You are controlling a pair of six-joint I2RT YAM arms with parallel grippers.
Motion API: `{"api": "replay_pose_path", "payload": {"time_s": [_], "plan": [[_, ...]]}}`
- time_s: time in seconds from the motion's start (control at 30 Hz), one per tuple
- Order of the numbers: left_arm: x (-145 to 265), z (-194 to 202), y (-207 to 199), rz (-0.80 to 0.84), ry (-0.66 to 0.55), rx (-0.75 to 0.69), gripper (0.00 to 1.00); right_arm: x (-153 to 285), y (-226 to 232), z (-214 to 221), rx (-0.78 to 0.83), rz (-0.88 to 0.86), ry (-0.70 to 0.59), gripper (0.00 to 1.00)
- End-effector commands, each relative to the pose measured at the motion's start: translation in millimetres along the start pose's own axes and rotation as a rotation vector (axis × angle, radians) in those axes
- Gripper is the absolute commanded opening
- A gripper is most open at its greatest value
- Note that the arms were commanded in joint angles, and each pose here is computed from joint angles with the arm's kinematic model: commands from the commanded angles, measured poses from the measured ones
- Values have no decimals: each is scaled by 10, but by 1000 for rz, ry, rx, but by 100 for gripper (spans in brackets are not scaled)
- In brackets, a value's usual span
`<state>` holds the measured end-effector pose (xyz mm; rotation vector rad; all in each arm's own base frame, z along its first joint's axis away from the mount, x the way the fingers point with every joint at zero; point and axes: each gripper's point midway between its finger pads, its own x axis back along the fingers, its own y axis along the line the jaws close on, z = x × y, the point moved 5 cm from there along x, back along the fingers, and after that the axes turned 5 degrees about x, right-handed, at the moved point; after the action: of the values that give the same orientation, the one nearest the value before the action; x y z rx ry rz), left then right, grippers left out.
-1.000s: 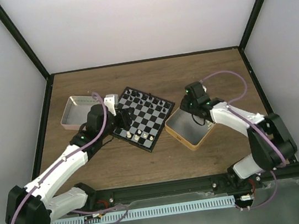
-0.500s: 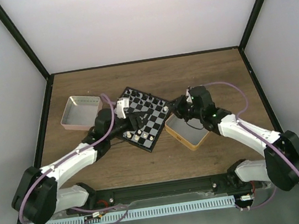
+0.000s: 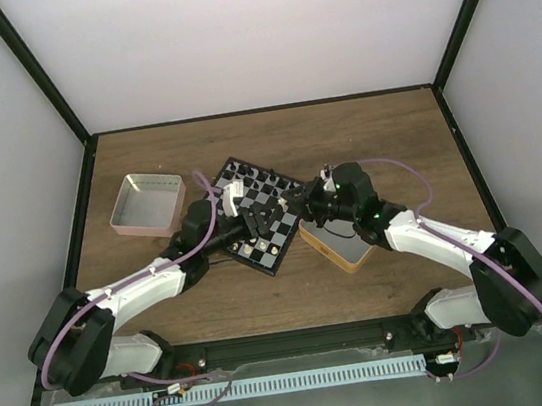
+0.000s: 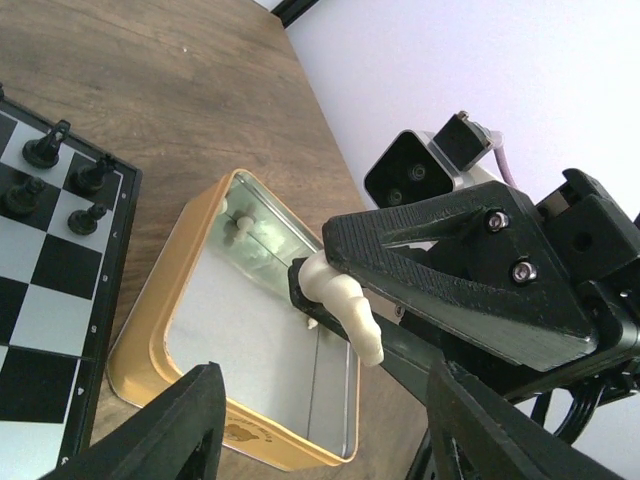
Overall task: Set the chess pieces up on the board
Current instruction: Place the chess piece on the chessboard.
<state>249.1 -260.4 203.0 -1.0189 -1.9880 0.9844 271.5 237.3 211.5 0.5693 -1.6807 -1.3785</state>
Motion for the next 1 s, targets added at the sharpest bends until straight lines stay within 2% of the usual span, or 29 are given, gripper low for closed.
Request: {"api": "replay_pose_path", "payload": {"time_s": [0.0,0.17,0.37,0.7,0.97], "plan": [[-19,-45,-84,36,-34,0,54,-15,47,62,-14,-27,21,14],[-40,-51,-104,37,-36,-4,45,-36,27,107,-13,-15,34,14],[-68,-35,-73,24,-25,-6,41,-69,-14,138,-17,-5,47,15],[-51,-84,-98,7,-54,-40,22,-82,-47,152,14,26,38,15],[-51,-53,-88,3,-33,-44,4,-62,-48,158,37,33,30,17]]}}
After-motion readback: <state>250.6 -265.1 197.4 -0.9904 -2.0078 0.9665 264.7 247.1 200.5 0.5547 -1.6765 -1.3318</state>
